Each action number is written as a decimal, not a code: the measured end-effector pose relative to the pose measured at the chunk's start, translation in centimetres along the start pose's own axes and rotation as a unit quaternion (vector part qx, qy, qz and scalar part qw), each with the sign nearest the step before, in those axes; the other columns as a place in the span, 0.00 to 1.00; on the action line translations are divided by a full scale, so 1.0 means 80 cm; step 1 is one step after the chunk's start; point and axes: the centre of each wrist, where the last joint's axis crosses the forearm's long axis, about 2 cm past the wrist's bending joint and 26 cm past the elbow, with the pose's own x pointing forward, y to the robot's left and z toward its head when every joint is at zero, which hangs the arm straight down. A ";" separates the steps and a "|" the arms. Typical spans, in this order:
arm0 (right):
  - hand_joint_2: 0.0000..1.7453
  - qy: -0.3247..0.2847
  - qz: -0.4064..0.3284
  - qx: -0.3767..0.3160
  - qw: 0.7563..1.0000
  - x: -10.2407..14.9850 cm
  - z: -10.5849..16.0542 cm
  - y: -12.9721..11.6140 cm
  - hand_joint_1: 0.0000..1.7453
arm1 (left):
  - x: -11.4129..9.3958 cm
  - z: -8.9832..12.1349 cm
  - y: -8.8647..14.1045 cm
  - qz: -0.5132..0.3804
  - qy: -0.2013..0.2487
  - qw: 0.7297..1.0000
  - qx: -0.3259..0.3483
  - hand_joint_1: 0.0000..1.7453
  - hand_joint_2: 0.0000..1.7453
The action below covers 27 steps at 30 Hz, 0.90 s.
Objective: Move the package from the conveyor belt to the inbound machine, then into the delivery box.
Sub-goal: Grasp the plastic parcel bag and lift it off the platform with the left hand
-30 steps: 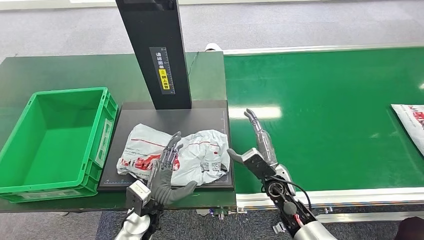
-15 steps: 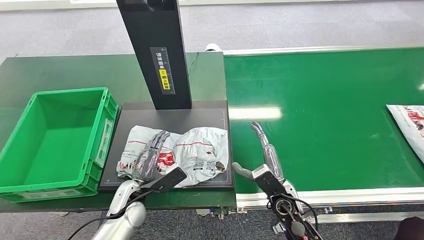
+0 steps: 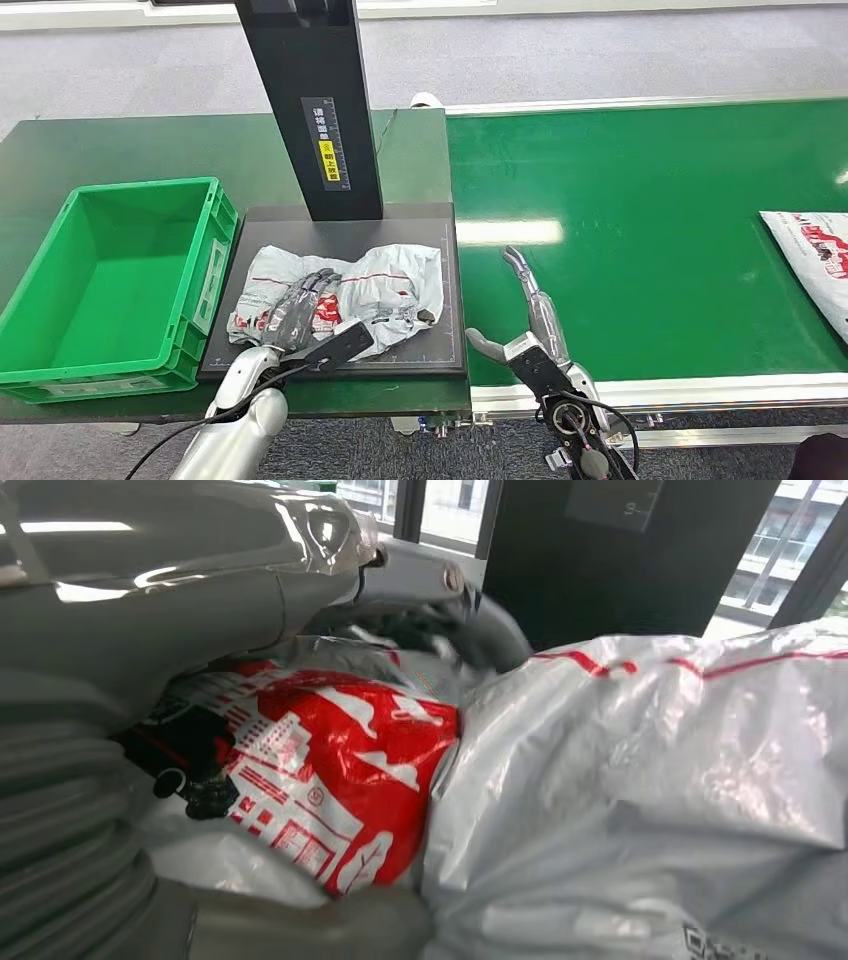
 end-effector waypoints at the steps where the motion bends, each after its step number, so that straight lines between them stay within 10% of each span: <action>1: 1.00 0.000 -0.001 0.000 1.000 0.000 0.000 0.000 0.00 | -0.001 0.000 0.000 0.002 0.001 1.000 0.000 1.00 1.00; 15: 1.00 0.005 -0.008 -0.009 1.000 0.001 0.000 -0.002 0.00 | -0.004 -0.005 0.005 0.034 -0.001 0.999 0.025 1.00 1.00; 27: 1.00 0.001 -0.014 -0.018 1.000 0.004 0.002 -0.002 0.00 | -0.007 0.020 0.013 0.116 -0.122 0.955 0.243 1.00 1.00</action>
